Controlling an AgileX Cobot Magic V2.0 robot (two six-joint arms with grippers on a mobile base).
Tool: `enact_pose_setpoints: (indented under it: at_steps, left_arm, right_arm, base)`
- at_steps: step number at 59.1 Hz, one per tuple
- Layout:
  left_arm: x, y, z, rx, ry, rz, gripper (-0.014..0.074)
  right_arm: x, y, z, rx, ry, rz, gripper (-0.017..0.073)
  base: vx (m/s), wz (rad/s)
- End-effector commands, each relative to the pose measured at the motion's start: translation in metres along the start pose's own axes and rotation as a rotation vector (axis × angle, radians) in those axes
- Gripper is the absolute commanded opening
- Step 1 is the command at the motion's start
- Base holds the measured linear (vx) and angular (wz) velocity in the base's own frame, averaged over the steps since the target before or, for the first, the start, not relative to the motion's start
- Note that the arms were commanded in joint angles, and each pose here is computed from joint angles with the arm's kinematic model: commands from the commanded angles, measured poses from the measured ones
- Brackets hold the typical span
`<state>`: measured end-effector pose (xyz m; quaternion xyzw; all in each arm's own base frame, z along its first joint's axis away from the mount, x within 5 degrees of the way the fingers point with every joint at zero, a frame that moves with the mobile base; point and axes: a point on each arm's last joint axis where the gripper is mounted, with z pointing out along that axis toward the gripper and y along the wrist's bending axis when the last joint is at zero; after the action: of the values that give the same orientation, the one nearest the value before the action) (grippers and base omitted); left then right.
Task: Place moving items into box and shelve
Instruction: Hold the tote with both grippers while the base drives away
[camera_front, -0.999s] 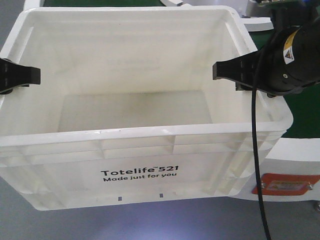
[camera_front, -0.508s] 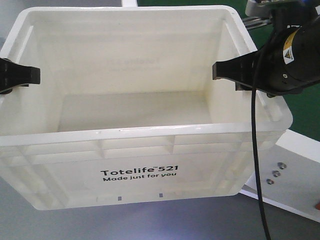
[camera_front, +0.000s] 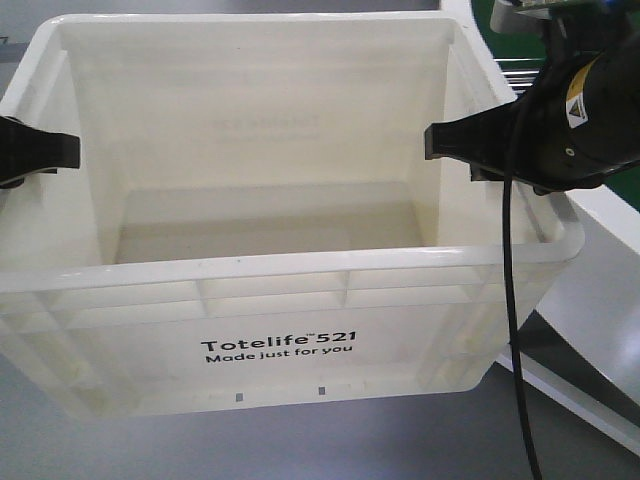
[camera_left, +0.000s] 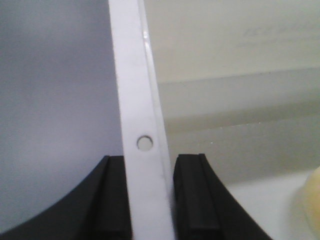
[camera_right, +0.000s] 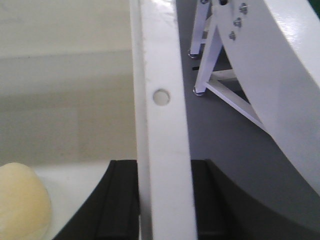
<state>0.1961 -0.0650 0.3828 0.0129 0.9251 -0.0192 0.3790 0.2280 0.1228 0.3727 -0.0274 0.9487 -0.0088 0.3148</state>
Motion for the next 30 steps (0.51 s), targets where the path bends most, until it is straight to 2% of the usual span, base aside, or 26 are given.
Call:
enact_pose_setpoints:
  at_steps: [1,30]
  left_arm:
    - [-0.0194,0.0019,-0.0236,0.031,-0.209,0.038,0.0169]
    - [-0.0194,0.0019,-0.0236,0.031,-0.209,0.038,0.0169]
  right_arm:
    - [-0.0154,-0.0124,-0.0210,0.039,-0.154,-0.021,0.0110]
    - [-0.0154,-0.0124,-0.0210,0.039,-0.154,-0.021,0.0110]
  base:
    - [-0.15,0.58]
    - [-0.14,0.55]
